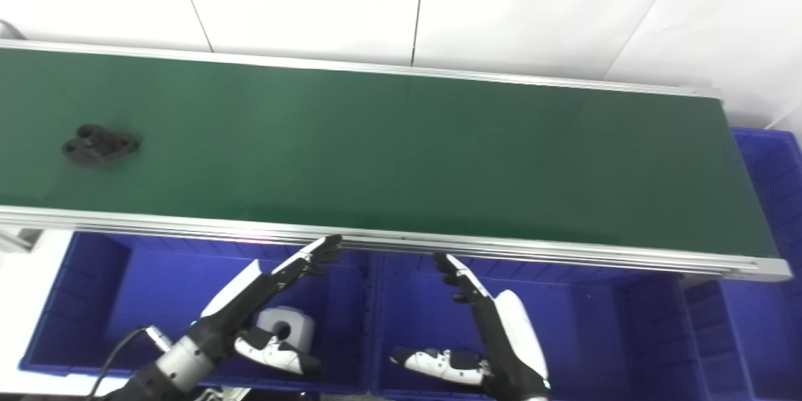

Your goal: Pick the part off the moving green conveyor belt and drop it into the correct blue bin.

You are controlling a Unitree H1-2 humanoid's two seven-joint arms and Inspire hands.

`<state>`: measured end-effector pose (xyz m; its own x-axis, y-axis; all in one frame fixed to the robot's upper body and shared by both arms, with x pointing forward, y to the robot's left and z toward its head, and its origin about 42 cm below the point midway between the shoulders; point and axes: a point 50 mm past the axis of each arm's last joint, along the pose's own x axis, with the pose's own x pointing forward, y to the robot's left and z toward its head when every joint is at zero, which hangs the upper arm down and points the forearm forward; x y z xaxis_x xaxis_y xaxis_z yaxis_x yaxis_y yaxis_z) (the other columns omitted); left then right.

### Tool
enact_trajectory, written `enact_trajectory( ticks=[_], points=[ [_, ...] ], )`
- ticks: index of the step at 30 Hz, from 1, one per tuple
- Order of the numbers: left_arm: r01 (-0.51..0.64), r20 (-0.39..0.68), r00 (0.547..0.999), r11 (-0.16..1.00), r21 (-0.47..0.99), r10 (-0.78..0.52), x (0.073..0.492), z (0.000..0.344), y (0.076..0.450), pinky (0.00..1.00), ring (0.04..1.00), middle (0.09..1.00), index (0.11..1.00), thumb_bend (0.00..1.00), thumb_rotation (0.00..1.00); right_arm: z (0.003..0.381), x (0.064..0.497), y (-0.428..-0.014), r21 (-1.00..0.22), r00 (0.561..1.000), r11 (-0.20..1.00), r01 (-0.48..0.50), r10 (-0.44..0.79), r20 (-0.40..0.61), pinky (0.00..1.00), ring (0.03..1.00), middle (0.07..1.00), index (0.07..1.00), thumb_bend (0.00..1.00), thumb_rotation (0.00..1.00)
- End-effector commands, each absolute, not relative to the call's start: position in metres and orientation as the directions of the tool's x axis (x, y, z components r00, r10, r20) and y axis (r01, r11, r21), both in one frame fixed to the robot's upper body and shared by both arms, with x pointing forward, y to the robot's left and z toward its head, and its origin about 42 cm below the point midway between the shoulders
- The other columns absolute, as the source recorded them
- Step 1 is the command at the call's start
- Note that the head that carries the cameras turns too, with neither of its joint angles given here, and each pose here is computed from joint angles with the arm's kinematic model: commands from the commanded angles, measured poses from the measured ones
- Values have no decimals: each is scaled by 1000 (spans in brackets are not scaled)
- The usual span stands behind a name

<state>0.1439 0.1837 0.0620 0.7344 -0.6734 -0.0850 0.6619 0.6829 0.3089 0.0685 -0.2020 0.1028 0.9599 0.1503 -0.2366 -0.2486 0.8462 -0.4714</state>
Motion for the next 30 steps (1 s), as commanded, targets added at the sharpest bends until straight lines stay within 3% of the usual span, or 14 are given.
enact_trajectory(
  ticks=[1,6,9,17,30],
  points=[
    [656,-37,733,691,305,-679,144,67,176,859,916,956,962,714,468,107,65,-207,-475,971,850,-228,164,-173,760,835,862,887,809,273],
    [667,-26,728,700,255,-685,143,62,172,819,915,964,957,707,353,102,64,-210,-472,969,851,-229,155,-190,742,822,849,891,828,313],
    [663,-21,731,703,257,-682,143,59,171,805,906,961,952,715,333,103,64,-209,-472,968,851,-231,150,-203,747,825,851,892,826,307],
    [662,-18,729,699,270,-684,143,58,171,790,899,960,954,734,341,104,63,-208,-467,967,854,-228,145,-209,728,818,849,889,818,265],
    [665,-21,728,697,269,-686,143,57,177,791,905,964,960,744,362,102,63,-203,-464,971,858,-219,144,-192,725,816,844,881,836,284]
  ],
)
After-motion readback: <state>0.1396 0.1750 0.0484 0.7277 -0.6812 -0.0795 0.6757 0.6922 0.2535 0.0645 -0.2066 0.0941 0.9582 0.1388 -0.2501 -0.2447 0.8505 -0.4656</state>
